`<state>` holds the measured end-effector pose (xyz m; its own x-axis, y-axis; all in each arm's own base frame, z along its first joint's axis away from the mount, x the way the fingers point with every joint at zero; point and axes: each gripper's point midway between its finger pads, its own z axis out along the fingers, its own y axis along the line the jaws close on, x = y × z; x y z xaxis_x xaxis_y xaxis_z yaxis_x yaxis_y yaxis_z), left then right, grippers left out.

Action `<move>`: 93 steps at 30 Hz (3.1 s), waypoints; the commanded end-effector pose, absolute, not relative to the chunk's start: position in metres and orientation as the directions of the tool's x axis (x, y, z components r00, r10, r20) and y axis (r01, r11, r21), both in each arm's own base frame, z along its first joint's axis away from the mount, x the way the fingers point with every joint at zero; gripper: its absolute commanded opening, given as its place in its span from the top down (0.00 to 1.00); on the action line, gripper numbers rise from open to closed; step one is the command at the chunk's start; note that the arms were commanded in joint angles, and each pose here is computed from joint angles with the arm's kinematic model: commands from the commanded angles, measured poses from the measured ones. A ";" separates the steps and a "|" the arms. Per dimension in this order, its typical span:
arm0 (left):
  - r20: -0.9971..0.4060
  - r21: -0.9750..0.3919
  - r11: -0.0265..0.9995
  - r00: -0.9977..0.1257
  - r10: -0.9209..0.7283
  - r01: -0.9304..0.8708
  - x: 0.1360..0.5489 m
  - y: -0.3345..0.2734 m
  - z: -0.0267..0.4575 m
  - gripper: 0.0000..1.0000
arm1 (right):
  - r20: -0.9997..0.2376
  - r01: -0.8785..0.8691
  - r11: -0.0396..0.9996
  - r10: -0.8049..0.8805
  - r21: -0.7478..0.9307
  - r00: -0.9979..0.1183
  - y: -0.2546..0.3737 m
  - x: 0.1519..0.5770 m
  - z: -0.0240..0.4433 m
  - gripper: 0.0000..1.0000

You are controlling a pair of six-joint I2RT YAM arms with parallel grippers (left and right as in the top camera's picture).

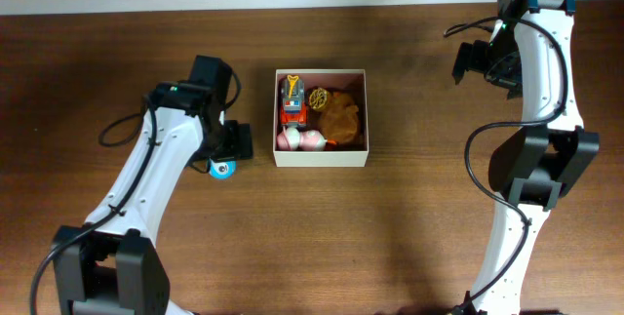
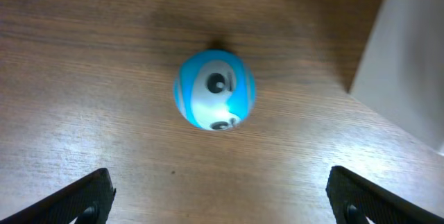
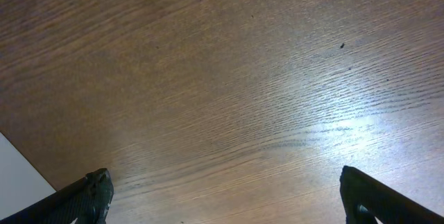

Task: Pack container
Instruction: 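Move the left gripper over the blue-and-white ball and lower it, then close the left gripper on the ball and lift it over the box, then lower the ball into the box and open the left gripper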

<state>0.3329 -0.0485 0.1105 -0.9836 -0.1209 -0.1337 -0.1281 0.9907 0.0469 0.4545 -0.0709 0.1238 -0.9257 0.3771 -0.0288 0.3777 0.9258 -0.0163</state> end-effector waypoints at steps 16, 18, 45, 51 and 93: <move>-0.154 -0.033 0.998 -0.986 -0.060 -0.056 0.350 -0.054 0.045 0.00 | -0.026 0.387 0.922 0.386 -0.029 -0.922 -0.072 0.454 0.121 0.01; -0.148 -0.024 0.998 -0.987 -0.060 -0.057 0.352 -0.053 0.040 0.00 | -0.027 0.387 0.922 0.386 -0.029 -0.922 -0.072 0.454 0.122 0.01; -0.110 0.002 0.996 -0.990 -0.087 -0.088 0.355 -0.049 0.016 0.51 | -0.027 0.387 0.922 0.386 -0.029 -0.922 -0.072 0.454 0.122 0.01; -0.123 -0.058 0.995 -0.989 -0.086 -0.080 0.368 -0.061 0.037 0.51 | -0.026 0.387 0.922 0.386 -0.029 -0.922 -0.072 0.454 0.122 0.01; -0.397 -0.194 0.813 -0.802 0.446 0.549 0.430 -0.217 0.095 0.00 | -0.027 0.387 0.922 0.386 -0.029 -0.922 -0.072 0.454 0.122 0.01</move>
<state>0.4226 -0.2164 0.0904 -0.8165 0.4411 -0.3725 0.5378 0.8157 -0.2130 0.4545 -0.0709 0.1238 -0.9260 0.3764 -0.0288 0.3770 0.9261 -0.0163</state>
